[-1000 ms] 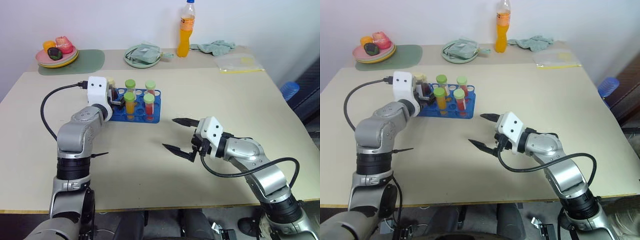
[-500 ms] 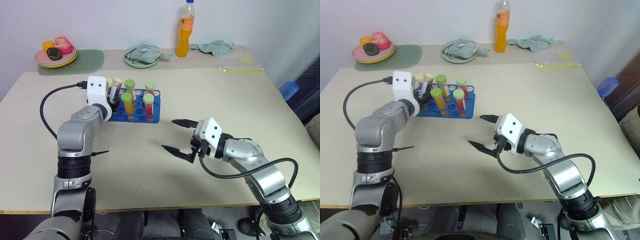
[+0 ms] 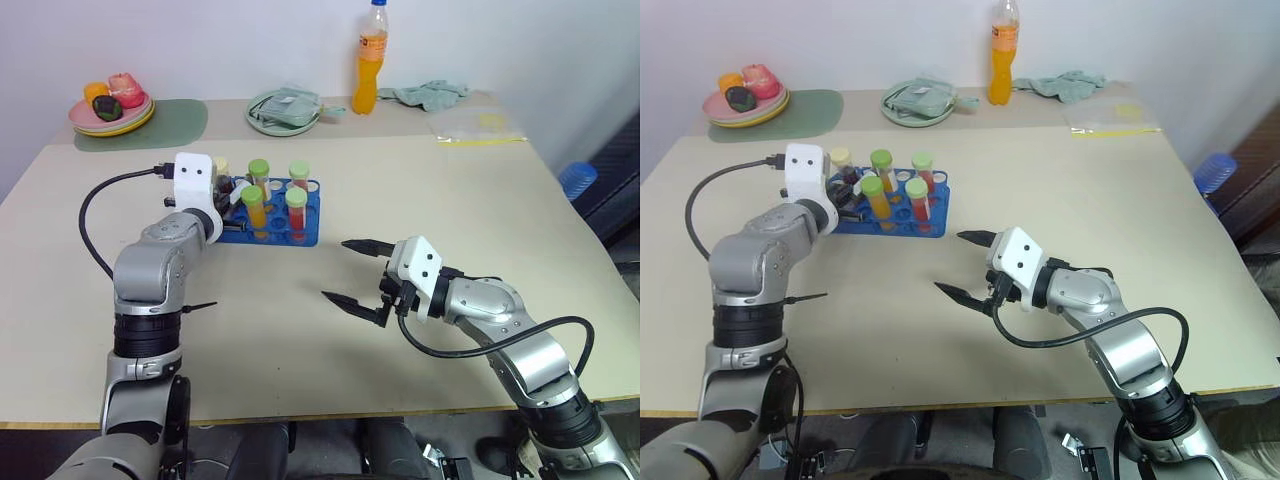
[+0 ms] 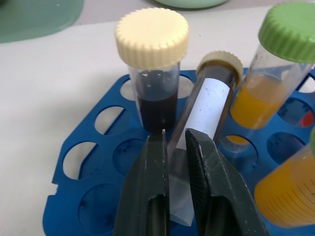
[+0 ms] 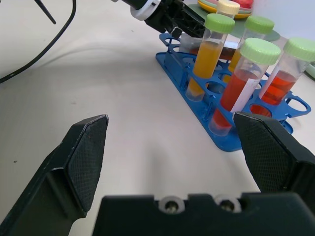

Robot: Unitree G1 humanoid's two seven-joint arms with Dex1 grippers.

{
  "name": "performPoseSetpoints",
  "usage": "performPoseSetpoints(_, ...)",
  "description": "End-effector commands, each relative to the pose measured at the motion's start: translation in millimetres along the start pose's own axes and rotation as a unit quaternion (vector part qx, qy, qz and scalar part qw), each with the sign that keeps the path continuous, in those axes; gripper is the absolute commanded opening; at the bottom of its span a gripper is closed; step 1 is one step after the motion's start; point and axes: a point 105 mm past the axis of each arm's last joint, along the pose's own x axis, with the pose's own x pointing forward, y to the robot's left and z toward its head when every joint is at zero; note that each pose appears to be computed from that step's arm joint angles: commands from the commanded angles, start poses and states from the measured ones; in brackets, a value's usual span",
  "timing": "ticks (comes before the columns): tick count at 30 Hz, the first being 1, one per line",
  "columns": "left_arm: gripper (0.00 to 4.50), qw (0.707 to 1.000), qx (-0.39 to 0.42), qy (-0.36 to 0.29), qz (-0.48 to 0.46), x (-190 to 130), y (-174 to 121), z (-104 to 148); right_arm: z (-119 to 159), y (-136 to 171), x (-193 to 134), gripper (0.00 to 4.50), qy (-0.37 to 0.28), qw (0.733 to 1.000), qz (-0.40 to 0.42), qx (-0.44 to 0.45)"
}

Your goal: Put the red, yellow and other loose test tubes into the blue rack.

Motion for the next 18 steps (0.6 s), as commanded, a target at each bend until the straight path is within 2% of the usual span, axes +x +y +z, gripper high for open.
performPoseSetpoints(1,0.47,1.0,0.007,-0.013,-0.014,-5.1,-1.9,18.5,8.8,1.0,-0.7,4.5,-0.019,1.0,0.0,-0.009)
performPoseSetpoints(2,0.47,1.0,0.01,-0.017,-0.022,-5.4,-2.8,21.2,8.9,1.3,-0.5,4.5,-0.019,1.0,0.001,-0.009)
performPoseSetpoints(5,1.26,0.999,0.011,-0.025,-0.024,-6.2,-1.6,28.3,9.3,1.4,0.1,4.5,-0.019,1.0,0.002,-0.009)
performPoseSetpoints(10,3.74,0.999,0.028,0.023,-0.023,-4.8,0.3,22.6,9.4,0.6,0.6,4.5,-0.019,1.0,0.001,-0.008)
performPoseSetpoints(14,3.74,0.992,0.064,0.1,-0.035,-2.1,0.6,6.3,9.7,0.3,1.3,4.5,-0.021,1.0,0.001,-0.008)
performPoseSetpoints(18,3.74,0.99,0.057,0.118,-0.048,0.0,-0.3,2.0,9.7,-0.5,1.8,4.5,-0.021,1.0,-0.001,-0.008)
